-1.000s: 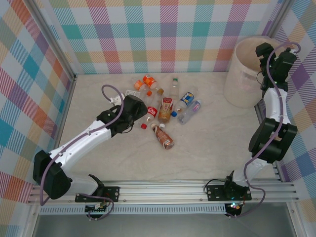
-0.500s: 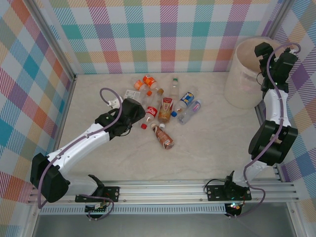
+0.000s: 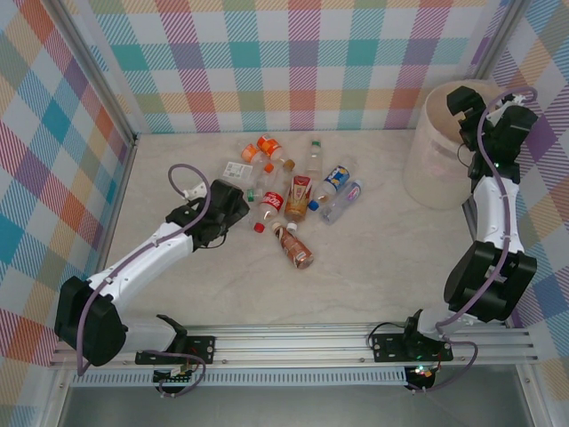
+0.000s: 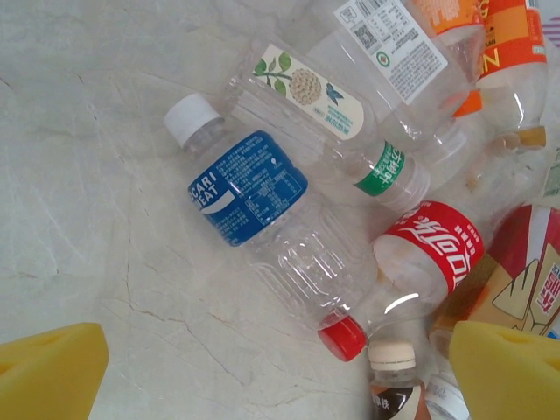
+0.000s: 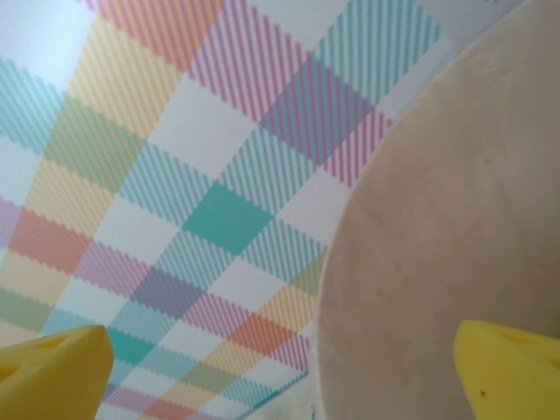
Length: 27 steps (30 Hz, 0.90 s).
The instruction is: Put the plastic bottles in the bin
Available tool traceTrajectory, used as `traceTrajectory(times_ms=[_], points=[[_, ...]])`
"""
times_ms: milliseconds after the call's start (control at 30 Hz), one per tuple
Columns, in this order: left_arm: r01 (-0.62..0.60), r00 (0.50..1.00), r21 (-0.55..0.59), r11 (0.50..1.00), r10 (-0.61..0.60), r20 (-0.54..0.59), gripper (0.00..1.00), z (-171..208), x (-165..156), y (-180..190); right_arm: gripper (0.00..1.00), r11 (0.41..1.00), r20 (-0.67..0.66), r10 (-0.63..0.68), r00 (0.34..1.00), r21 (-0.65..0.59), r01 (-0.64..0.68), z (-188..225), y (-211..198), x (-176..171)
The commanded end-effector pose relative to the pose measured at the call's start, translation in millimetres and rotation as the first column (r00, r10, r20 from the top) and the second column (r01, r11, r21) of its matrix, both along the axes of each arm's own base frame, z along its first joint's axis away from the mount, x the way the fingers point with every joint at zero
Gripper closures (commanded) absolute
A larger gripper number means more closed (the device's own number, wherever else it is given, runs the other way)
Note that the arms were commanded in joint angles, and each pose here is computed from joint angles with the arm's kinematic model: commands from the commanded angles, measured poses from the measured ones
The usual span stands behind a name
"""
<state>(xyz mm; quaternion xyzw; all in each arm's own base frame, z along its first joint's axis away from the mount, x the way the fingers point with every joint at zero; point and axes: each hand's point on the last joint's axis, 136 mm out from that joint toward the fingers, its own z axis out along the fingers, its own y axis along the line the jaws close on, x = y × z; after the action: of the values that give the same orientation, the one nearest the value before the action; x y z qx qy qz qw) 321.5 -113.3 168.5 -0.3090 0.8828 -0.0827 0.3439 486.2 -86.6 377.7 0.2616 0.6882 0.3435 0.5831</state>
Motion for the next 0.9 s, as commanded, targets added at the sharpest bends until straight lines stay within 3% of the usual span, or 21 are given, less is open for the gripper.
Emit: traceTrajectory(times_ms=[0, 233, 433, 633, 867], points=[[-0.026, 1.000, -0.027, 0.999, 0.025, -0.012, 0.00, -4.9, 2.2, 3.5, 0.00, 0.989, 0.054, 0.138, 0.989, -0.054, -0.135, 20.7, 34.6, -12.9], [-0.112, 0.985, -0.029, 0.993, 0.107, -0.136, 0.00, -35.0, 7.5, 14.3, 0.00, 0.941, 0.059, 0.295, 0.954, -0.188, -0.280, 41.9, 94.9, -35.5], [-0.171, 0.972, -0.059, 0.983, 0.159, -0.173, 0.00, -56.4, 27.2, 22.1, 0.00, 0.866, 0.045, 0.417, 0.908, -0.324, -0.382, 40.4, 160.9, -69.2], [-0.196, 0.972, -0.098, 0.976, 0.181, -0.150, 0.00, -64.8, 51.4, 27.7, 0.00, 0.807, -0.028, 0.504, 0.864, -0.340, -0.482, 7.2, 210.9, -110.5], [-0.213, 0.970, -0.149, 0.966, 0.191, -0.149, 0.00, -77.5, 75.7, 26.6, 0.00, 0.773, -0.121, 0.542, 0.831, -0.315, -0.550, -40.4, 236.3, -149.3]])
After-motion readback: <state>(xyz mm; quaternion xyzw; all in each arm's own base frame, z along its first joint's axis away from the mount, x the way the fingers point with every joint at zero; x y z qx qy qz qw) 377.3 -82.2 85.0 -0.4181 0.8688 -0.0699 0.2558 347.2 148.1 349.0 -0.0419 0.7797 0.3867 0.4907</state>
